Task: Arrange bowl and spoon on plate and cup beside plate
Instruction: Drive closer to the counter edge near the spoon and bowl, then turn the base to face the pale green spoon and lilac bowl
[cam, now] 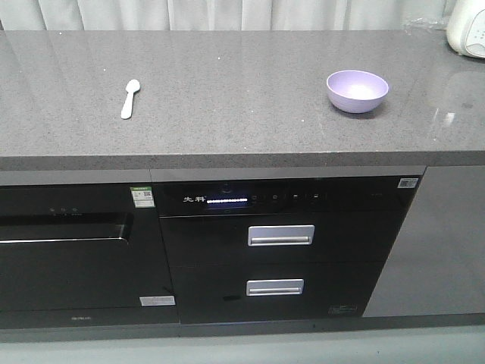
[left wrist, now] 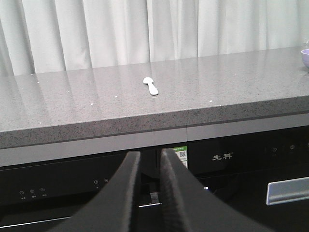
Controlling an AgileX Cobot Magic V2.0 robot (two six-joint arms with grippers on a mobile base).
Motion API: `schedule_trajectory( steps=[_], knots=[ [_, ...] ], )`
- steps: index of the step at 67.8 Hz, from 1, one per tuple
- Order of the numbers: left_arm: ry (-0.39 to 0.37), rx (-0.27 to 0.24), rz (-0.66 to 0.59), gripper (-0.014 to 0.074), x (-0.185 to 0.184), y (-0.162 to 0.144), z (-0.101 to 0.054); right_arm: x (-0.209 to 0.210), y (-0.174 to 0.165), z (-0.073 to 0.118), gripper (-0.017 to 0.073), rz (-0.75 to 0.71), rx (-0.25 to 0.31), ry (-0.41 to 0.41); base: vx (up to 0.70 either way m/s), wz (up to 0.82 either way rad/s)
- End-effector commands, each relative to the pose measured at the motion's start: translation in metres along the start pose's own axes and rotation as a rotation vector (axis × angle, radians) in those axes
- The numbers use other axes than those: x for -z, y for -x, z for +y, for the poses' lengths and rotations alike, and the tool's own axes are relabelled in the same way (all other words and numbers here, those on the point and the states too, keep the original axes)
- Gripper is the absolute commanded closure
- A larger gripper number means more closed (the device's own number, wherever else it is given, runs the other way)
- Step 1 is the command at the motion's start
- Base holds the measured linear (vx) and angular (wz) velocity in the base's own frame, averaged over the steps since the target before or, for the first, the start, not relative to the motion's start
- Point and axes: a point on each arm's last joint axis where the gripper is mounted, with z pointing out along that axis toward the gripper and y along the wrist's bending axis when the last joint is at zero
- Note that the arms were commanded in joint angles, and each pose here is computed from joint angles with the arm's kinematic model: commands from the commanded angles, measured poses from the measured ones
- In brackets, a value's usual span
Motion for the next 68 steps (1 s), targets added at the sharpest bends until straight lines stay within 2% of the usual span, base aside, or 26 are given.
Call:
schedule_trajectory(
  steps=[1, 68],
  knots=[
    [0.012, 0.008, -0.091, 0.0482, 0.0019, 0.0097, 0.0011, 0.0007, 0.0056, -0.0001, 0.0562, -0.078, 0.012, -0.003, 0.06, 0.00],
    [0.012, 0.008, -0.091, 0.0482, 0.0019, 0.0097, 0.0011, 0.0007, 0.0057, -0.0001, 0.0562, -0.079, 0.012, -0.003, 0.07, -0.02]
  ],
)
